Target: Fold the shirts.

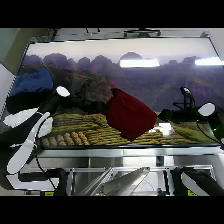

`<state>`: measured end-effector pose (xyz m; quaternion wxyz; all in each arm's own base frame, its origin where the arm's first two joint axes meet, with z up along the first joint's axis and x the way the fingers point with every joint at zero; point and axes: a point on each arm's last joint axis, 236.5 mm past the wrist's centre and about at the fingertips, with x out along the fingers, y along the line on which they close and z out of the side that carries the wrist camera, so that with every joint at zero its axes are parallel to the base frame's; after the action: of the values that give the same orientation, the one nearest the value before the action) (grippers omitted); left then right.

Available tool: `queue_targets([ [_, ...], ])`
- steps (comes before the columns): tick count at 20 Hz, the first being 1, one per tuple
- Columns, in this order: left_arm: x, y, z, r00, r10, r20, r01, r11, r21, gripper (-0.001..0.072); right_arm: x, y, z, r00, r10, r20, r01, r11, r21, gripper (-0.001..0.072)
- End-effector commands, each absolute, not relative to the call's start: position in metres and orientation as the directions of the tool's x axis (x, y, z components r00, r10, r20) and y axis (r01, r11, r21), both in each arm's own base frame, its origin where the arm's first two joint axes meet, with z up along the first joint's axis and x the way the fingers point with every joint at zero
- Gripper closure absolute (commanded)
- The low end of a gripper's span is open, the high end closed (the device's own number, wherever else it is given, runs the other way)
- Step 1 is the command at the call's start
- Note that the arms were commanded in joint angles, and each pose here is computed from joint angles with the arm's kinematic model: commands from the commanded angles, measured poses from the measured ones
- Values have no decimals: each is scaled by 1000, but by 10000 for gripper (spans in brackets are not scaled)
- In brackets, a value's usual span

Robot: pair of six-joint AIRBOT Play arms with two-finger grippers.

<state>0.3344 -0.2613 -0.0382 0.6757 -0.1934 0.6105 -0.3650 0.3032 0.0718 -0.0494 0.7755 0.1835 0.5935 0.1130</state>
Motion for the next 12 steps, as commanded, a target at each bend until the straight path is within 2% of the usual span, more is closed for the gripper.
queue_targets([
  [1,321,-279,-68,-21,-745,-666,229,645,-729,11,302,76,-98,161,414,-896,74,900,429,134],
  [6,310,-288,-77,-140,-749,-647,227,612,-757,11,307,120,-101,140,605,-784,23,790,613,135],
  [9,302,-265,-64,-242,-717,-654,256,603,-755,11,312,126,-97,157,630,-761,21,768,640,136],
  [12,307,-236,-64,-253,-697,-670,192,643,-741,11,313,132,-92,162,654,-739,-10,750,661,146],
])
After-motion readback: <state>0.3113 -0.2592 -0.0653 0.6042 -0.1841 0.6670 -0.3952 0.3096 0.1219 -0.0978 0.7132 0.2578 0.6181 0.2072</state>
